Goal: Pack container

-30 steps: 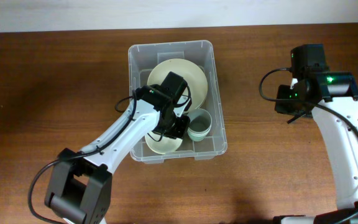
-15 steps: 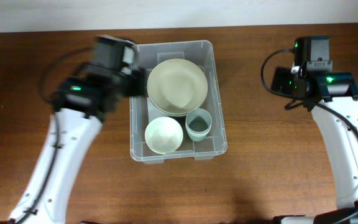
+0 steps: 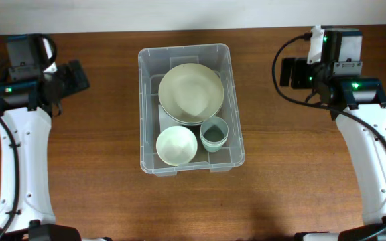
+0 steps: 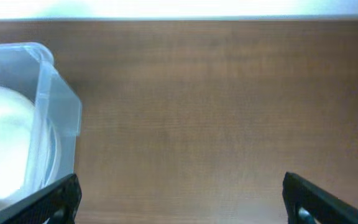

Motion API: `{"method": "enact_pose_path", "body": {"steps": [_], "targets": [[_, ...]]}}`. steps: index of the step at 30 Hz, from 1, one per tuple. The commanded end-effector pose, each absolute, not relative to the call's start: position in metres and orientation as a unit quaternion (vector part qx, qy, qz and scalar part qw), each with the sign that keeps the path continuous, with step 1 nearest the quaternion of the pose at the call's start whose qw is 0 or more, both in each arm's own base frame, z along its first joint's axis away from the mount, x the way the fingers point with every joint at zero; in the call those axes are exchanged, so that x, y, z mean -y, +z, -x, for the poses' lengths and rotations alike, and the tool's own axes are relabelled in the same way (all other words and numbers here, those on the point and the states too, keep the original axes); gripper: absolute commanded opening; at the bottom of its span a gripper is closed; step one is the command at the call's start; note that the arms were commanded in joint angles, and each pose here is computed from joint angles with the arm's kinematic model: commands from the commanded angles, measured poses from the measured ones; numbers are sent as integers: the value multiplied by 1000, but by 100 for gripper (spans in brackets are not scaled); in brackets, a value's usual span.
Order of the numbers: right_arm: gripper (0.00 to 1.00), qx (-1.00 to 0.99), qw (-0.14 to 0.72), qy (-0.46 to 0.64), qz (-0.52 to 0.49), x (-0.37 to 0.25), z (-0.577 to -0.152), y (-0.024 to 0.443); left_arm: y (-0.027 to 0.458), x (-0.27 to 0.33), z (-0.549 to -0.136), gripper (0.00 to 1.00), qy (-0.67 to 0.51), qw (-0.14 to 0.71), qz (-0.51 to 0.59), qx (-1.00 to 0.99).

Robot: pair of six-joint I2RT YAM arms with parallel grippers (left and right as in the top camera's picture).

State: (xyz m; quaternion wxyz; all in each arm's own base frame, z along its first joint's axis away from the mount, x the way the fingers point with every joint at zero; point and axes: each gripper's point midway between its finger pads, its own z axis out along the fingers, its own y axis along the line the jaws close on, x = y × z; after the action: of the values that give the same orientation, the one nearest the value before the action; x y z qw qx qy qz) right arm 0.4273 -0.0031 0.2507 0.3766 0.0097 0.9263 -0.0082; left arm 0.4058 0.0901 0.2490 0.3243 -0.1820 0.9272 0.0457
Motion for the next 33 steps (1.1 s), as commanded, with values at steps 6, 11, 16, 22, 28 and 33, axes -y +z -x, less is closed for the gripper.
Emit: {"method": "enact_pose_path", "body": {"steps": [6,11,16,22,28,33], "targets": [[99,-914,398,-26,-73,18,-383,285,281,-79,-369,99,39,352,151,-923],[99,-895,435,-45,-83,18,-340,293,297,-63,-326,99,29,413,125,-901],[99,-882,461,-47,-84,10,-290,255,281,-50,-273,99,20,481,118,-868],[99,-885,455,-40,-88,11,-247,203,252,-43,-234,99,1,513,150,-845],[99,-900,426,-47,-85,13,-235,168,217,-37,-206,99,1,448,156,-880],[99,-910,403,-52,-82,13,-234,156,195,-34,-188,99,1,396,161,-904]]}}
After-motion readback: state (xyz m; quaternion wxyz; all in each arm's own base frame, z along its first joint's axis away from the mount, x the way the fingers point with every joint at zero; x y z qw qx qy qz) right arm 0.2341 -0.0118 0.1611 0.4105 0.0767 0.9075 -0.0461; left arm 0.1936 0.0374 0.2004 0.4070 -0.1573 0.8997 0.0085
